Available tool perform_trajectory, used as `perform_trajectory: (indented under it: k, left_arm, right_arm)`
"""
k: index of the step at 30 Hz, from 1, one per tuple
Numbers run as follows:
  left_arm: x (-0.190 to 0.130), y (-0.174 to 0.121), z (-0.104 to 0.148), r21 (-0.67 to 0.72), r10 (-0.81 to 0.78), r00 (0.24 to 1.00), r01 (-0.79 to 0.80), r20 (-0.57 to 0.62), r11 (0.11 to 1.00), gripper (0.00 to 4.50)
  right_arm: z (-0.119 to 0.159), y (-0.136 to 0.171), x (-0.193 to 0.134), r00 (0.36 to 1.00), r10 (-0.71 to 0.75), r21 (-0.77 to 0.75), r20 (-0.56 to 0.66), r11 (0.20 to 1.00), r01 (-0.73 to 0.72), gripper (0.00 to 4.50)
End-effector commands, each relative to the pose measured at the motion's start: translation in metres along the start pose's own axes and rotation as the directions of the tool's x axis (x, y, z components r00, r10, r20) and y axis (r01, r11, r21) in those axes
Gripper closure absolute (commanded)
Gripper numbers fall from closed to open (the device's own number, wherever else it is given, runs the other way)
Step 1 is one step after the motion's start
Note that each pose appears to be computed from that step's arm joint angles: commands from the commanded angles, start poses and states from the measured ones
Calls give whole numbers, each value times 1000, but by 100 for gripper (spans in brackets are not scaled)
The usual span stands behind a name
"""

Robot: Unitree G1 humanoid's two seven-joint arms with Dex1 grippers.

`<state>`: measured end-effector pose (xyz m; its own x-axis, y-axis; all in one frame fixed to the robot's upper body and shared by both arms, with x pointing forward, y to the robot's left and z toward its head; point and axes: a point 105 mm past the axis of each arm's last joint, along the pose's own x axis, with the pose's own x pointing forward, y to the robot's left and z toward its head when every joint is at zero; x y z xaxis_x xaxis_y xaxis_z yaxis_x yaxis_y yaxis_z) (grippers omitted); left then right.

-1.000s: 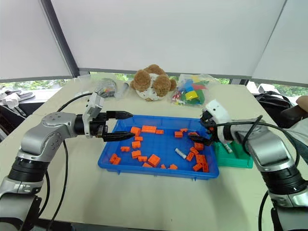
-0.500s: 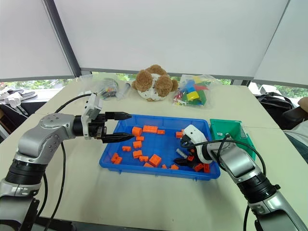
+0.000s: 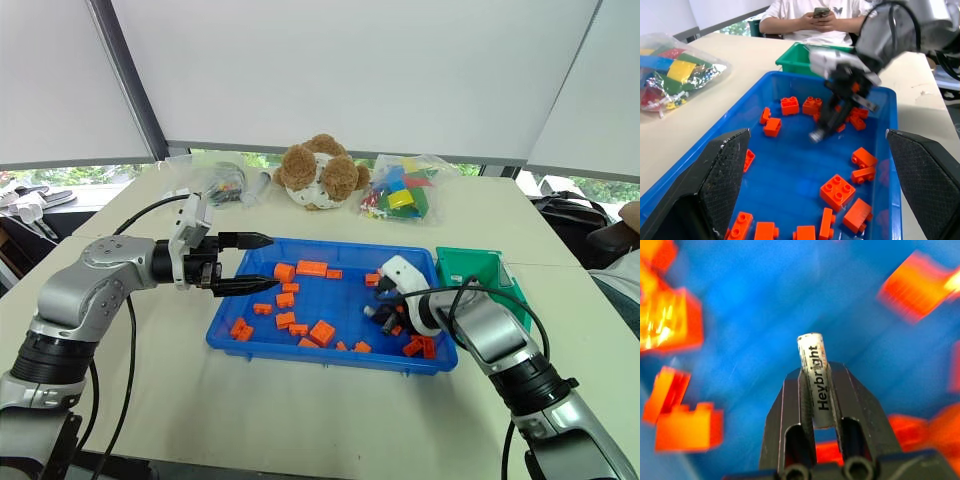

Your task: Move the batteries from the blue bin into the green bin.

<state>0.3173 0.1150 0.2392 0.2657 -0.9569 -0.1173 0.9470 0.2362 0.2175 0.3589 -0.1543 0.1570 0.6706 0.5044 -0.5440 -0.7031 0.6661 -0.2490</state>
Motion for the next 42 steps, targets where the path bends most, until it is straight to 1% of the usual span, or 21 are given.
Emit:
perform_trajectory:
  k: [1,3,5,8,10,12,16,17,19,24,26,28,31,33,38,42]
  left_arm:
    - [-4,-1,10,35,5,1000,-5,18,999,0]
    - [-4,-1,10,33,2,1000,-3,20,999,0]
    - [-4,-1,10,31,1,1000,-2,23,1000,0]
    - [-4,-1,11,28,-2,1000,1,30,1000,0]
    - [-4,-1,12,25,-6,999,5,36,1000,0]
    - [-3,-1,12,24,-9,999,8,38,1000,0]
    - [-2,-2,12,22,-19,999,18,43,1000,0]
    - [-1,-2,12,23,-21,999,20,43,1000,0]
    - [-1,-1,12,22,-24,999,23,44,999,0]
    - [-2,-3,17,11,-33,997,32,64,999,0]
    - [-2,-3,15,13,-32,998,32,53,999,0]
    - [-3,-3,14,15,-29,998,29,49,999,0]
    - [-5,-2,13,21,-19,999,18,40,1000,0]
    - [-7,-2,11,22,-15,999,14,29,1000,0]
    - [-11,-1,8,21,1,1000,-1,14,1000,0]
    - [-16,1,7,18,19,1000,-19,8,1000,0]
  right_arm:
    - [39,-55,-53,957,-258,45,134,966,254,445]
    - [35,-77,-77,927,-357,62,117,934,352,445]
    - [28,-92,-93,898,-430,65,90,902,426,445]
    - [8,-104,-110,878,-479,92,26,875,475,445]
    - [-6,-106,-116,873,-487,88,-17,869,486,445]
    - [-13,-105,-117,877,-480,95,-36,872,481,445]
    - [-34,-96,-107,894,-441,126,-79,885,448,445]
    - [-38,-95,-105,893,-440,126,-89,885,449,346]
    - [-41,-94,-103,898,-431,140,-90,887,440,264]
    - [-38,-95,-106,889,-450,125,-78,881,457,2]
    - [-34,-95,-108,887,-456,104,-72,881,461,2]
    - [-21,-90,-109,902,-430,93,-23,898,431,2]
    - [3,-74,-110,932,-352,61,81,935,348,2]
    - [10,-58,-108,953,-281,38,115,960,278,2]
    - [14,-20,-107,984,-131,-54,122,989,138,2]
    - [20,-2,-117,989,-81,-84,127,992,92,2]
